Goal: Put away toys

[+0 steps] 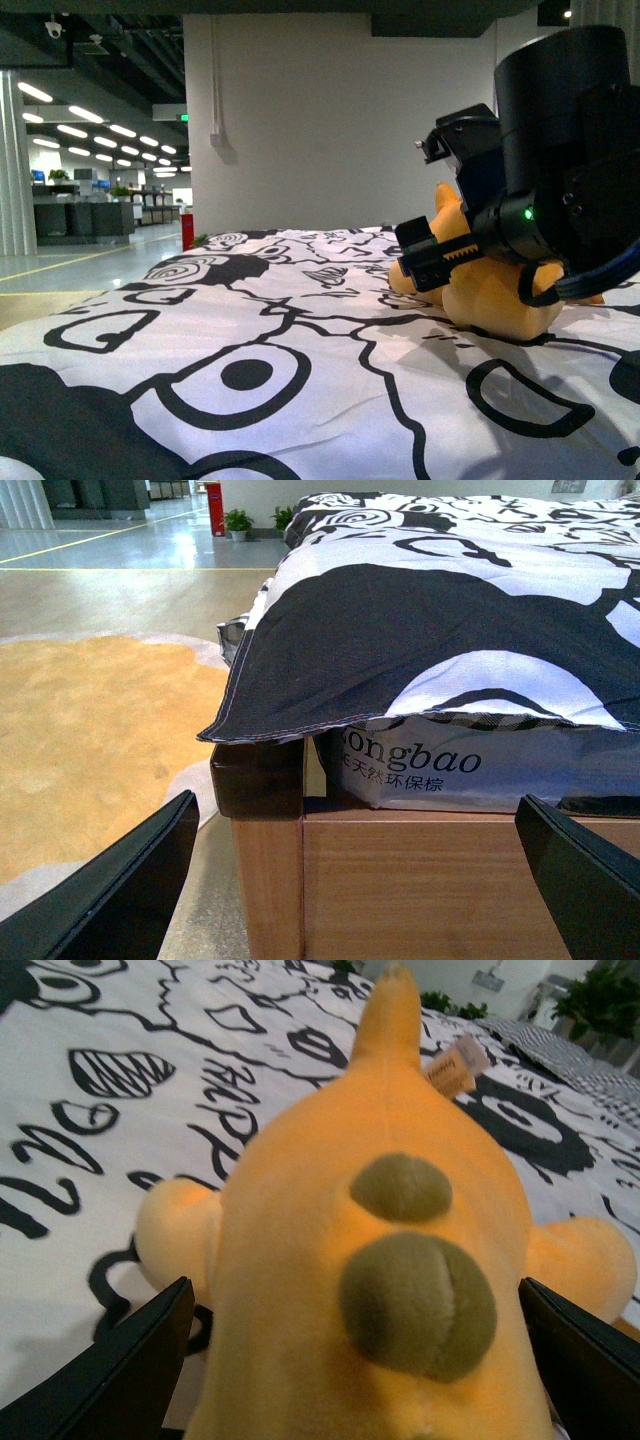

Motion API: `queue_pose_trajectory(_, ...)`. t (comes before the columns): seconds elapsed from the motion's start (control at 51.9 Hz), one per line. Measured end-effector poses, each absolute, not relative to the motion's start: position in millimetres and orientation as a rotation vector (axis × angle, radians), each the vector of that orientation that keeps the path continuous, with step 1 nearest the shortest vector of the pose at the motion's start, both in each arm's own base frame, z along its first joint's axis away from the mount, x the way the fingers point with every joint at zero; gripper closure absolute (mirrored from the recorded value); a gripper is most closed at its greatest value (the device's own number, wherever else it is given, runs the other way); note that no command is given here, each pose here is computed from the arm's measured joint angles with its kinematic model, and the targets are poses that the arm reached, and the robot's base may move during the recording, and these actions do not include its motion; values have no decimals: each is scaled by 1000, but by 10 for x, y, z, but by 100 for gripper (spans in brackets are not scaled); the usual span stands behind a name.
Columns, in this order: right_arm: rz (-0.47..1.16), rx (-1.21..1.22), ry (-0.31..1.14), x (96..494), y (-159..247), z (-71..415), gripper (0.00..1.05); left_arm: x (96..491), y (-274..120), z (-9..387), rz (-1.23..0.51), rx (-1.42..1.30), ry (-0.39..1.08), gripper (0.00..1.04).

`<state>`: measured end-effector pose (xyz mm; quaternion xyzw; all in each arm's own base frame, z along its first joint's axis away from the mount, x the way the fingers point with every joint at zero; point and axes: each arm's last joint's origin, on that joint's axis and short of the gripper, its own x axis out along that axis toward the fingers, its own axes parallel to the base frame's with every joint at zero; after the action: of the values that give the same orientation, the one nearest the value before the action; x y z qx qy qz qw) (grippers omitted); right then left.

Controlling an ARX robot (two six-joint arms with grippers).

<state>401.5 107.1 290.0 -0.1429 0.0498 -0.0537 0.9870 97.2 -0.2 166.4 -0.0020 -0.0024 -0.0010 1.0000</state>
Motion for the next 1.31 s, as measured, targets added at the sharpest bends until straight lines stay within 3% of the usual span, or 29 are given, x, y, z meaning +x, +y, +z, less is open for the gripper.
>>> queue_pose_trajectory(0.366, -94, -270, 172, 3973, 1002, 2609, 7, 972, -2, 1664, -2, -4, -5, 6)
queue_pose_trajectory(0.462, -117, -261, 149, 3942, 1038, 2594, 24, 972, -2, 1664, -2, -4, -5, 6)
queue_pose_trajectory(0.674, -99, -241, 104, 3862, 1101, 2718, 49, 972, -2, 1664, -2, -4, -5, 6)
queue_pose_trajectory(0.924, 81, -3, -29, 3408, 1003, 3407, 89, 972, -2, 1664, -2, -4, -5, 6)
queue_pose_trajectory(1.136, 200, 131, -116, 2723, 568, 3738, 97, 972, -2, 1664, -2, -4, -5, 6)
queue_pose_trajectory(1.31, 262, 191, -124, 2081, 106, 3602, 97, 972, -2, 1664, -2, -4, -5, 6)
